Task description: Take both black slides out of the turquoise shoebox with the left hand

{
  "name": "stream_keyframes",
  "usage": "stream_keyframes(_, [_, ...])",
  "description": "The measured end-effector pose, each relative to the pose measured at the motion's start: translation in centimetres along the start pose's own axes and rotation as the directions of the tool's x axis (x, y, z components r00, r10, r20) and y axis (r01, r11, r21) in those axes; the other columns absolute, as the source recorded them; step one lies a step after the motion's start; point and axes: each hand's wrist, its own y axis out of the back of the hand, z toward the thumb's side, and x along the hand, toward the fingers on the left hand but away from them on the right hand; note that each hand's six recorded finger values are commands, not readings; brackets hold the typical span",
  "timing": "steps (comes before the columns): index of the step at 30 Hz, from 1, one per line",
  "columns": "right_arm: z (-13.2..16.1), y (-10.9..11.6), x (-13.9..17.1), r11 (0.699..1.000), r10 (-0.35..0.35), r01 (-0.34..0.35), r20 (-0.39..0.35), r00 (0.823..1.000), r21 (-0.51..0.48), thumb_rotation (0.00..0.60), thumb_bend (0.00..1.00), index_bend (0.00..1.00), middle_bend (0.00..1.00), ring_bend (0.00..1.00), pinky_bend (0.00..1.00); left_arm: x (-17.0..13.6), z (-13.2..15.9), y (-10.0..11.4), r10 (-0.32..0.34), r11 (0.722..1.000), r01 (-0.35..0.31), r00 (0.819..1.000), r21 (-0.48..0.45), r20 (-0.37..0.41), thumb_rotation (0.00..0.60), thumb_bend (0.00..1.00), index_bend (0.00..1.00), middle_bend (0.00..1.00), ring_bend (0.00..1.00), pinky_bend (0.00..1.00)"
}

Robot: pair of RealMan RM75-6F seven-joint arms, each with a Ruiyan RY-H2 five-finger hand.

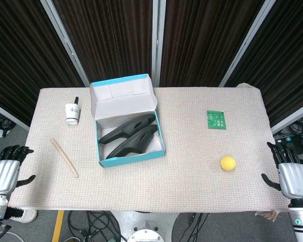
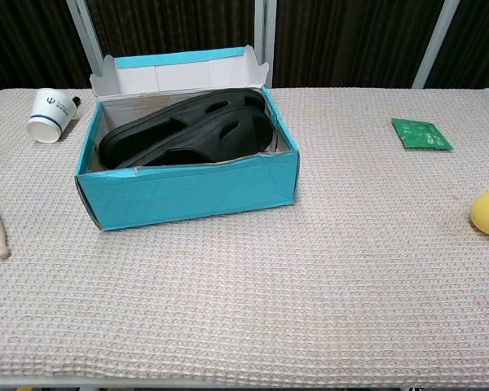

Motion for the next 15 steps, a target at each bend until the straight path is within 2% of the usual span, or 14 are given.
stream_keyframes(5, [0.3, 0.0, -0.6, 1.000, 0.010, -0.010, -0.012, 1.000, 0.004, 0.600, 0.10, 0.06, 0.13, 0.05, 0.12, 0.2, -0.2, -0.4, -0.027, 1.000, 0.027, 1.000, 0.001, -0.010, 0.600, 0.03, 0.27, 0.20, 0.13, 0.15])
stream_keyframes(10, [0.2, 0.7, -1.2, 1.000, -0.006, 0.006, -0.016, 1.000, 0.014, 0.600, 0.10, 0.06, 0.13, 0.05, 0.12, 1.1, 0.0, 0.4, -0.012, 1.000, 0.012, 1.000, 0.007, 0.000, 0.600, 0.03, 0.27, 0.20, 0.13, 0.15])
stream_keyframes(15, [0.2, 1.8, -2.0, 0.999, -0.028, 0.028, -0.027, 0.999, 0.031, 0.600, 0.10, 0.06, 0.13, 0.05, 0.12, 3.3, 1.4, 1.7, 0.017, 1.000, -0.017, 0.998, 0.009, 0.064, 0.600, 0.03, 0.27, 0.20, 0.13, 0.14])
